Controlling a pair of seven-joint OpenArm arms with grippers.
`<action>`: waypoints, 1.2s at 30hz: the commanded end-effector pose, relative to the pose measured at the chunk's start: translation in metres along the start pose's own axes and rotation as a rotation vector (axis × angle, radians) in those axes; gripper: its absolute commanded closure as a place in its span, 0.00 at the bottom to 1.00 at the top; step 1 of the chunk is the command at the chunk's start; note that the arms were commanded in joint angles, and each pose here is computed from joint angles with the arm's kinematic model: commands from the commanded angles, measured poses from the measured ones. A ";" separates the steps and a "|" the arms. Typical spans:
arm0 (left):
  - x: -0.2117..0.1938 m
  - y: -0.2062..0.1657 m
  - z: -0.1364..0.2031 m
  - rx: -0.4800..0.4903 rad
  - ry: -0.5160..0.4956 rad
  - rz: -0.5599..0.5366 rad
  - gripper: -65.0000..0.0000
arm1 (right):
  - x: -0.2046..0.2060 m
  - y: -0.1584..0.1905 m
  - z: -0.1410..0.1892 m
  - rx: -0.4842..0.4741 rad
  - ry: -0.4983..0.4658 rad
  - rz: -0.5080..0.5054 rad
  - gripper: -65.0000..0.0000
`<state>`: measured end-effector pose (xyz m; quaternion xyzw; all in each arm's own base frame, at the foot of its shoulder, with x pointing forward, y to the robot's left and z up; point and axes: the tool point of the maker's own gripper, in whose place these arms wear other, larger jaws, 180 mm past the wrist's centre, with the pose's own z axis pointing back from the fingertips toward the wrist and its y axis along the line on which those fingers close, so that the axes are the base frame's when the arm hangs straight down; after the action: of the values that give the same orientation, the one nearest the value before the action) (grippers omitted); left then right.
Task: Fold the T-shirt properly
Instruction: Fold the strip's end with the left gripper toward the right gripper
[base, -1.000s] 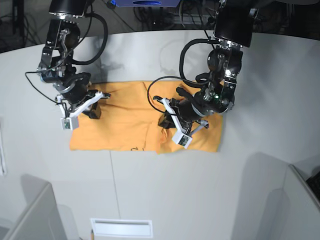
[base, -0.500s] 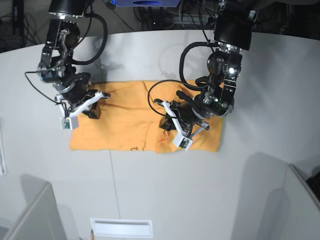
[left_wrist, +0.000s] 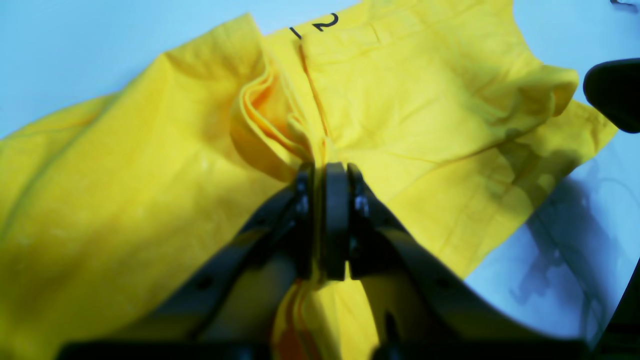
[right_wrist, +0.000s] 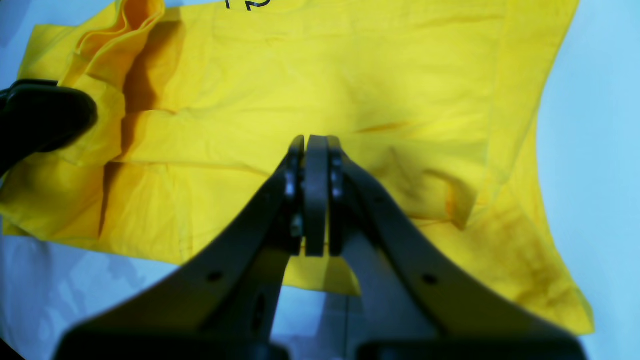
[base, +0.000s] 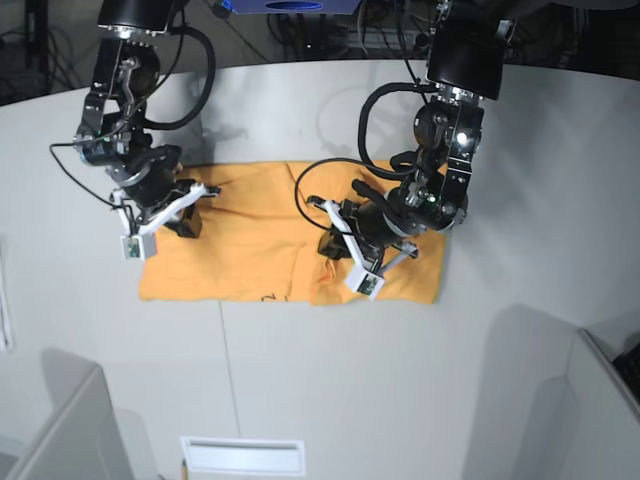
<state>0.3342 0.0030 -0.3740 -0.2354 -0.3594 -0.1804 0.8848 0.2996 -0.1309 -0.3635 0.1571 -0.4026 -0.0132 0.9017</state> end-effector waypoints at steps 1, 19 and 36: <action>0.018 -0.005 0.002 -0.019 -0.054 -0.004 1.00 | 0.016 0.002 0.002 0.010 -0.053 0.006 1.00; 0.019 -0.069 -0.020 -0.159 -0.025 -0.077 0.08 | 0.017 0.003 0.002 0.013 -0.056 0.005 1.00; -0.019 0.117 0.054 0.256 -0.106 0.289 1.00 | 0.033 -0.016 0.001 -0.027 -0.091 -0.029 1.00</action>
<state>0.3356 0.1372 -0.4053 -0.1662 -0.3588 0.0135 0.9184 0.3147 -0.1436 -0.3558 0.1579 -0.4173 -0.0390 0.8941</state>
